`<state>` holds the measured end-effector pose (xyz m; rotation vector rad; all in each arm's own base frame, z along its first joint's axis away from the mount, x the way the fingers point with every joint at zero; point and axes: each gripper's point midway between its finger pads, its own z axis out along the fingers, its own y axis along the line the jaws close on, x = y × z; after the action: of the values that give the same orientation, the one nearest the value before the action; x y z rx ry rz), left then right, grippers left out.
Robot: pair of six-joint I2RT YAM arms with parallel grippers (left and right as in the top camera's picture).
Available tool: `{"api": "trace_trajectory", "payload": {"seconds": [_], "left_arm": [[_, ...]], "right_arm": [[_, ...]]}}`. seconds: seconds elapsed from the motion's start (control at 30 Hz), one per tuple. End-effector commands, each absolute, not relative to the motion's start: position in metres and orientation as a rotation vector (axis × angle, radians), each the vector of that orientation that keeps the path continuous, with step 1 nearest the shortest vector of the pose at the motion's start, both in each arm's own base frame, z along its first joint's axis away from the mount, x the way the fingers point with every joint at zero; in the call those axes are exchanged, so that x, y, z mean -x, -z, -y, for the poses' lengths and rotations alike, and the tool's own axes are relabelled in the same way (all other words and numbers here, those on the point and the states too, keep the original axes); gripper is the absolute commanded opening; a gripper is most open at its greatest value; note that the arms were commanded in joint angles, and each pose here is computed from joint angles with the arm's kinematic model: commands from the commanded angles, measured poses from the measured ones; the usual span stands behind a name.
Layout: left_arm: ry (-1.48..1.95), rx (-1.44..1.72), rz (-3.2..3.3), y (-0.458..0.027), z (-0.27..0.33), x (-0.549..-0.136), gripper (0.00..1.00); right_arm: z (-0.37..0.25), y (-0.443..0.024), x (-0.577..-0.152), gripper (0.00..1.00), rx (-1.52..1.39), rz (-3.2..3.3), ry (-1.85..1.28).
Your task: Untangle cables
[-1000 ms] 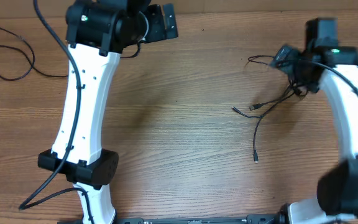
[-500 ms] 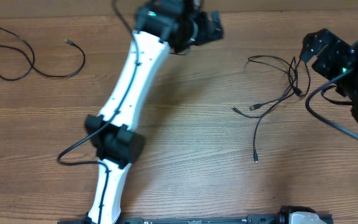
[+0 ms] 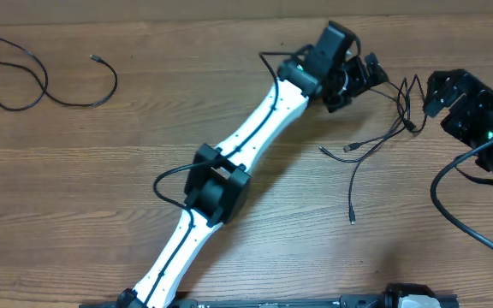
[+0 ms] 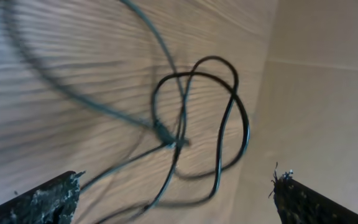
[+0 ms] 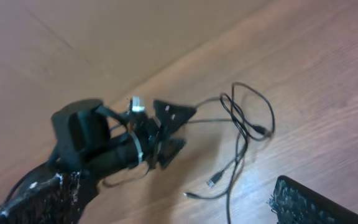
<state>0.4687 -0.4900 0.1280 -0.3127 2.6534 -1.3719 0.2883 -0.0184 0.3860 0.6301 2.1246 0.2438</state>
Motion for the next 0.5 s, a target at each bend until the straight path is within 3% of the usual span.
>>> {"api": "trace_trajectory", "payload": {"seconds": [0.0, 0.1, 0.17, 0.2, 0.23, 0.3, 0.47], "left_arm": [[1.364, 0.460, -2.614, -0.108, 0.494, -0.485, 1.00], [1.312, 0.527, -2.595, -0.085, 0.494, -0.494, 1.00], [1.289, 0.553, -2.610, -0.071, 0.493, -0.494, 0.86], [1.268, 0.561, -2.620, -0.061, 0.491, -0.495, 0.53], [1.254, 0.568, -2.623, -0.055, 0.490, -0.496, 0.40], [1.229, 0.495, -2.611, -0.054, 0.482, -0.504, 0.04], [1.312, 0.162, -2.580, -0.083, 0.471, -0.510, 0.04]], "right_arm": [[0.018, -0.385, -0.284, 1.00, -0.627, -2.141, -0.241], [0.018, -0.378, -0.279, 1.00, -0.636, -2.172, -0.234], [0.018, -0.375, -0.277, 1.00, -0.640, -2.187, -0.231], [0.017, -0.373, -0.275, 1.00, -0.643, -2.197, -0.229], [0.017, -0.372, -0.274, 1.00, -0.645, -2.202, -0.228], [0.017, -0.371, -0.273, 1.00, -0.647, -2.210, -0.226], [0.017, -0.369, -0.274, 1.00, -0.649, -2.216, -0.224]]}}
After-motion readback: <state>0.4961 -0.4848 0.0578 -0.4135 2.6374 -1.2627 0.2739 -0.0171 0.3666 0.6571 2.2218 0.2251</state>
